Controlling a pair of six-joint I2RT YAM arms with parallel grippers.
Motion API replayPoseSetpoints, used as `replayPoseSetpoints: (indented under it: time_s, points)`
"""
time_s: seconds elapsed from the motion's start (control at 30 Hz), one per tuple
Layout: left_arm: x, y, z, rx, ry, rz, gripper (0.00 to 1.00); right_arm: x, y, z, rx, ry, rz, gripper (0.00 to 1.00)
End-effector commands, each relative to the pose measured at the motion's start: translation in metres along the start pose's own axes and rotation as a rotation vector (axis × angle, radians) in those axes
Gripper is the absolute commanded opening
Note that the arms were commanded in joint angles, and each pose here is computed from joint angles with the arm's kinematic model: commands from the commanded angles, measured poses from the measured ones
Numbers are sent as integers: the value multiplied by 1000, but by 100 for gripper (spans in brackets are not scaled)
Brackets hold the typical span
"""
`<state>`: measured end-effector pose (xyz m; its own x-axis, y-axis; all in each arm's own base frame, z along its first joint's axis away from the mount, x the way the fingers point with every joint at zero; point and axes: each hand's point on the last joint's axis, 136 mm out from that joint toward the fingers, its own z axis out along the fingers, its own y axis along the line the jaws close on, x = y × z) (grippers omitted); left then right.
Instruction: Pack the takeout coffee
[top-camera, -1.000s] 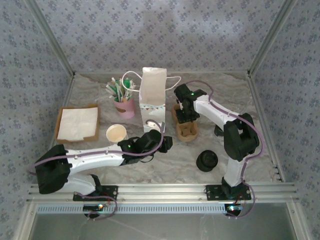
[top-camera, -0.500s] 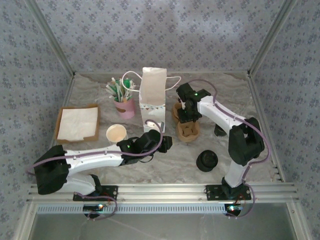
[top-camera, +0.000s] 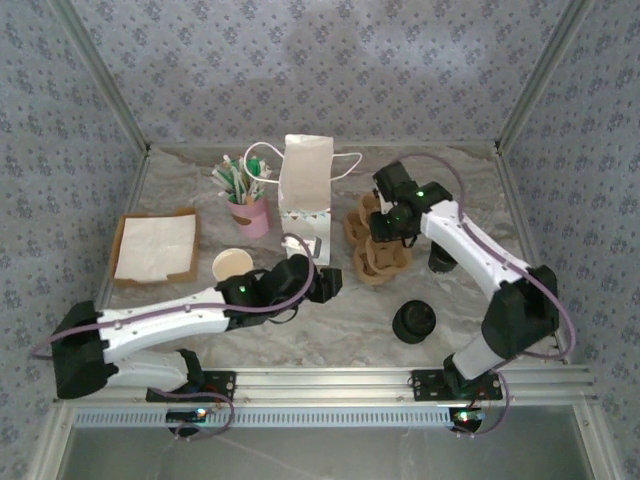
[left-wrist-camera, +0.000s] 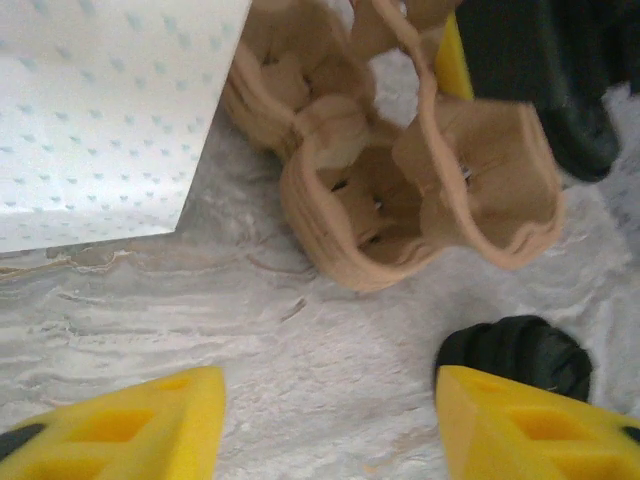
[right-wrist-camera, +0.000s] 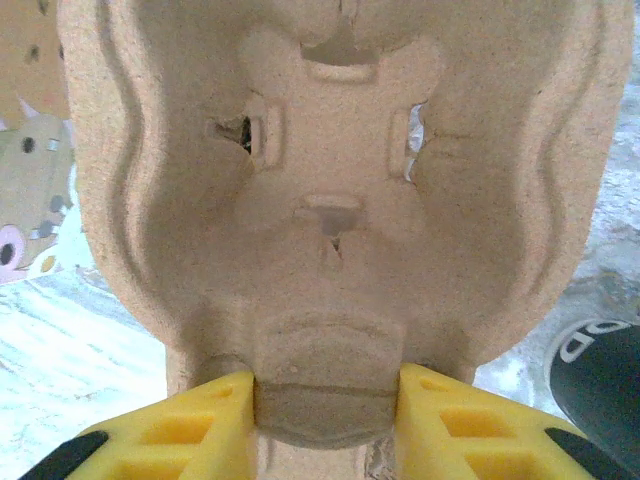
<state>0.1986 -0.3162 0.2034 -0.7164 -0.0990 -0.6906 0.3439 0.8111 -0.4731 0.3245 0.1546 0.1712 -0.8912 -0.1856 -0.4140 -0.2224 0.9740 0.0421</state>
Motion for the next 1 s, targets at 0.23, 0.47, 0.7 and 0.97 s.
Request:
replayPoseSetpoints:
  time_s: [0.23,0.47,0.7,0.97]
  points:
    - [-96,21,-108,-222,-131,121,97,4,-13,-66,-102,-157,94,37]
    - [-136,56,-96,-300,12,32,88,8,-16,-92,-149,-216,112,37]
    - [-162,68,-62,-341,143,16,60,10,-17,-104,-174,-248,123,37]
    - [-167,81,-31,-398,227,16,38,10,-17,-111,-189,-267,128,37]
